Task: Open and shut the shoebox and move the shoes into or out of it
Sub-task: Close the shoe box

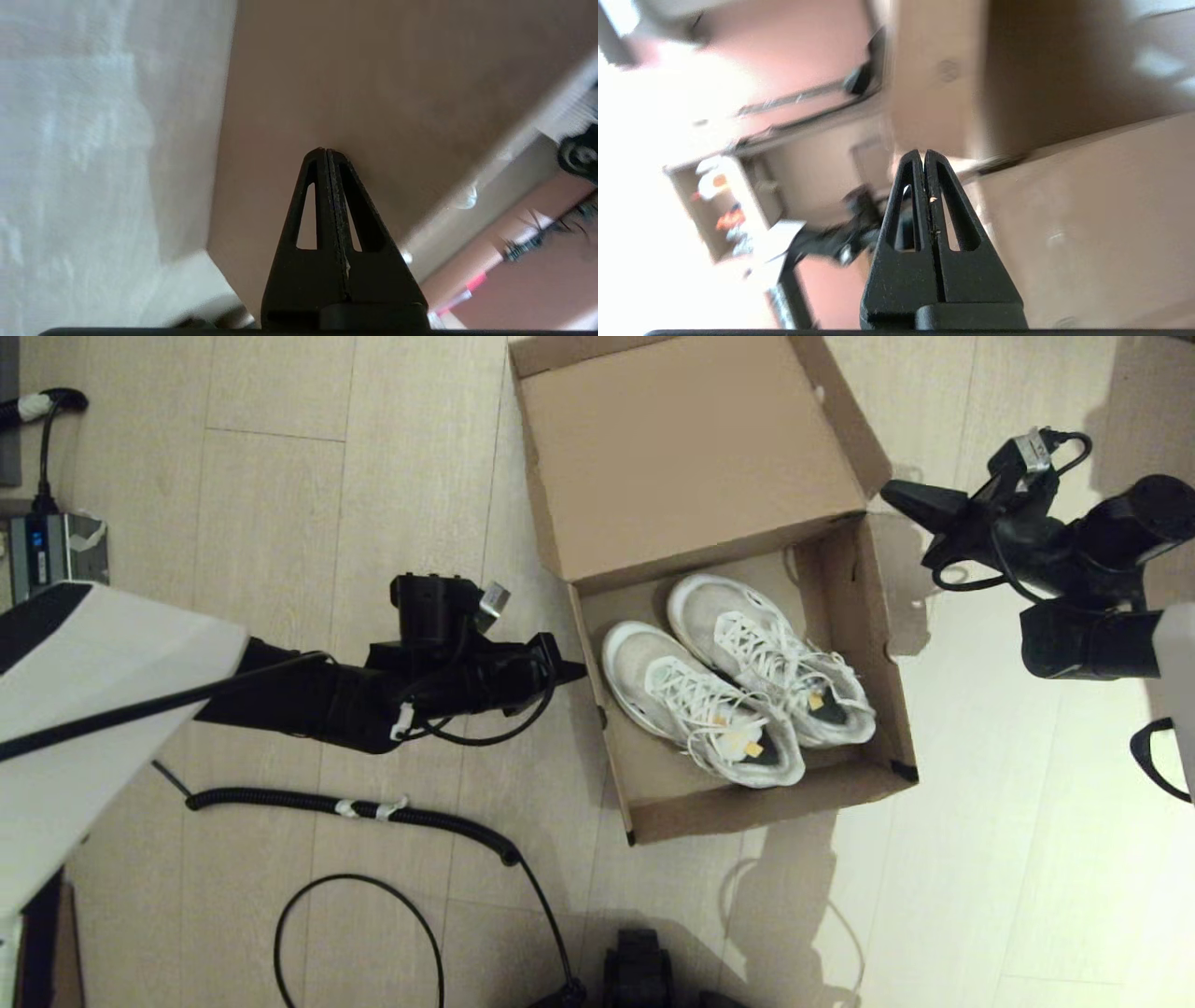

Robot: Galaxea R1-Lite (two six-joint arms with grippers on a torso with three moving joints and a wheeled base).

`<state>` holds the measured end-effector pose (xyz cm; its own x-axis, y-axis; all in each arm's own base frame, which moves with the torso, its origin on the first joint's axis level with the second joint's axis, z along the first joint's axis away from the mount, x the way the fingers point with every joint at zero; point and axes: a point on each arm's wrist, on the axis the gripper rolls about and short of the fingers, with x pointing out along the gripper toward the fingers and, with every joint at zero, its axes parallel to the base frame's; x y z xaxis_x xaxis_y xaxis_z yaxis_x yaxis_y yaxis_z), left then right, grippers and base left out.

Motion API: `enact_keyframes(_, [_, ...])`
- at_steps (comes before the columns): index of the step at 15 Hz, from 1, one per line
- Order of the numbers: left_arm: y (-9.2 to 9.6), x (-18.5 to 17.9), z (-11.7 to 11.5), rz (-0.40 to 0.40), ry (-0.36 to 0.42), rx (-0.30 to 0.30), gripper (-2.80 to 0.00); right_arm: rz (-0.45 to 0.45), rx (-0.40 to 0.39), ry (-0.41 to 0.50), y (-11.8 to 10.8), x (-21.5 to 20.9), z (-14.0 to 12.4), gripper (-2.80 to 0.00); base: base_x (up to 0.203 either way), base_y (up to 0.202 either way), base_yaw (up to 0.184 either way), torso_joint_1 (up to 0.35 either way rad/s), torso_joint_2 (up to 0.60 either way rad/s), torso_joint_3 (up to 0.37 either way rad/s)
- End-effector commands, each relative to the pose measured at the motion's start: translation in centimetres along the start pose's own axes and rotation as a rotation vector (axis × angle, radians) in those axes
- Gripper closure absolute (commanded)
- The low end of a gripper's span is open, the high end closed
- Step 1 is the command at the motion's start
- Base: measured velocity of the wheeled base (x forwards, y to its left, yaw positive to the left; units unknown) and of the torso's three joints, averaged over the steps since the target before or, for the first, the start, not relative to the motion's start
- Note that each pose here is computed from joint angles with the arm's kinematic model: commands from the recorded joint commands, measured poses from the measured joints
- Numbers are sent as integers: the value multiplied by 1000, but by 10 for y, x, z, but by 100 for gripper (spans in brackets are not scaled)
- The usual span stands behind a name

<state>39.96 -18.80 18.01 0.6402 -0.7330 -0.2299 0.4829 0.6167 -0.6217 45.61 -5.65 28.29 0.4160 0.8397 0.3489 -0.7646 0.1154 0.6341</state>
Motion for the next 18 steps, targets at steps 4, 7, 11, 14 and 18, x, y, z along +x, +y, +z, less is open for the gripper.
enact_keyframes(4, [-1, -3, 10, 33, -72, 11, 0, -18, 28, 11, -7, -17, -1, 0, 0, 0, 0, 0, 0, 0])
enact_keyframes(7, [0, -12, 19, 65, -120, 14, 0, -74, -13, 3, -14, -52, 3, 0, 0, 0, 0, 0, 0, 0])
enact_keyframes(11, [-4, -23, 25, 66, -139, 20, 0, -137, -61, -12, -24, -80, 2, 0, 0, 0, 0, 0, 0, 0])
enact_keyframes(14, [-10, -23, 30, 50, -156, 30, 0, -142, -165, 12, -35, -73, -15, 0, 0, 0, 0, 0, 0, 0])
enact_keyframes(18, [-23, -26, 45, 119, -279, 46, 0, -161, -253, -135, -17, -64, -5, 0, 0, 0, 0, 0, 0, 0])
